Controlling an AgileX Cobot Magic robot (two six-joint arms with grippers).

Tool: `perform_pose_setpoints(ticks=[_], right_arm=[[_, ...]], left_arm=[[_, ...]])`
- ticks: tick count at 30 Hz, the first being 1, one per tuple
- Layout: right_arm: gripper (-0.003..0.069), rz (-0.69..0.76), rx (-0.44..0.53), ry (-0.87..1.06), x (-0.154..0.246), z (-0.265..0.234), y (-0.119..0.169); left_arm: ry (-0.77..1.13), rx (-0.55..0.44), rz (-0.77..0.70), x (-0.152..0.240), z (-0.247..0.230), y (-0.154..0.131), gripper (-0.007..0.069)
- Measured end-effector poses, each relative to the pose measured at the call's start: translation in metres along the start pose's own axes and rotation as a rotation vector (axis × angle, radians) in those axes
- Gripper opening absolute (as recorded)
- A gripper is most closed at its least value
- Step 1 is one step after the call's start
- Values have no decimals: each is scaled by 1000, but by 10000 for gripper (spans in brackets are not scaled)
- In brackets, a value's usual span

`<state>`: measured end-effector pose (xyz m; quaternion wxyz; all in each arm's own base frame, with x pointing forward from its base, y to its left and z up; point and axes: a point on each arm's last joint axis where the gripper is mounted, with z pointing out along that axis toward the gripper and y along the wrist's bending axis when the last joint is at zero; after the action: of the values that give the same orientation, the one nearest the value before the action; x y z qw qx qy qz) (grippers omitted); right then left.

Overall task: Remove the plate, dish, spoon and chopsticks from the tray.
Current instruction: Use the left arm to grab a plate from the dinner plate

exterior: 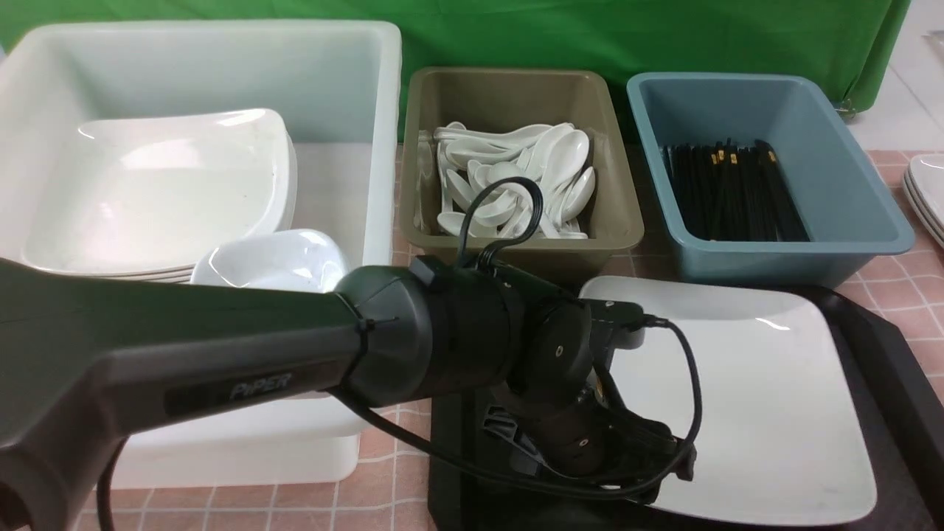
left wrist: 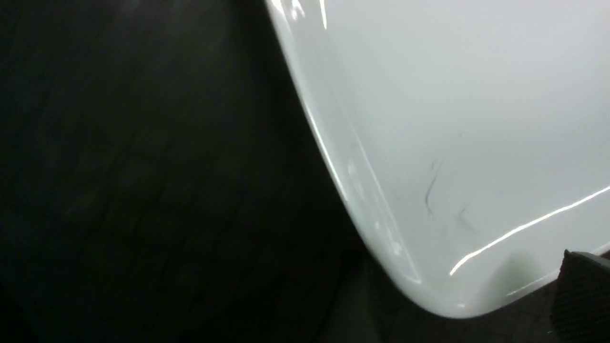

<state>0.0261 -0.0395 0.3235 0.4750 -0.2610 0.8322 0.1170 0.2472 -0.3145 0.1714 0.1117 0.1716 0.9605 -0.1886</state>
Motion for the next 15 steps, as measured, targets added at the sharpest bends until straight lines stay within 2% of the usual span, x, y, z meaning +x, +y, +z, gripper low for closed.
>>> perform_pose_setpoints(ticks=[6, 12, 15], right_arm=[[30, 0, 0, 0, 0, 0, 0], [30, 15, 0, 0, 0, 0, 0], [30, 25, 0, 0, 0, 0, 0]], left_arm=[[24, -19, 0, 2, 0, 2, 456], [-16, -7, -178, -1, 4, 1, 461], [-29, -6, -223, -2, 15, 3, 468]])
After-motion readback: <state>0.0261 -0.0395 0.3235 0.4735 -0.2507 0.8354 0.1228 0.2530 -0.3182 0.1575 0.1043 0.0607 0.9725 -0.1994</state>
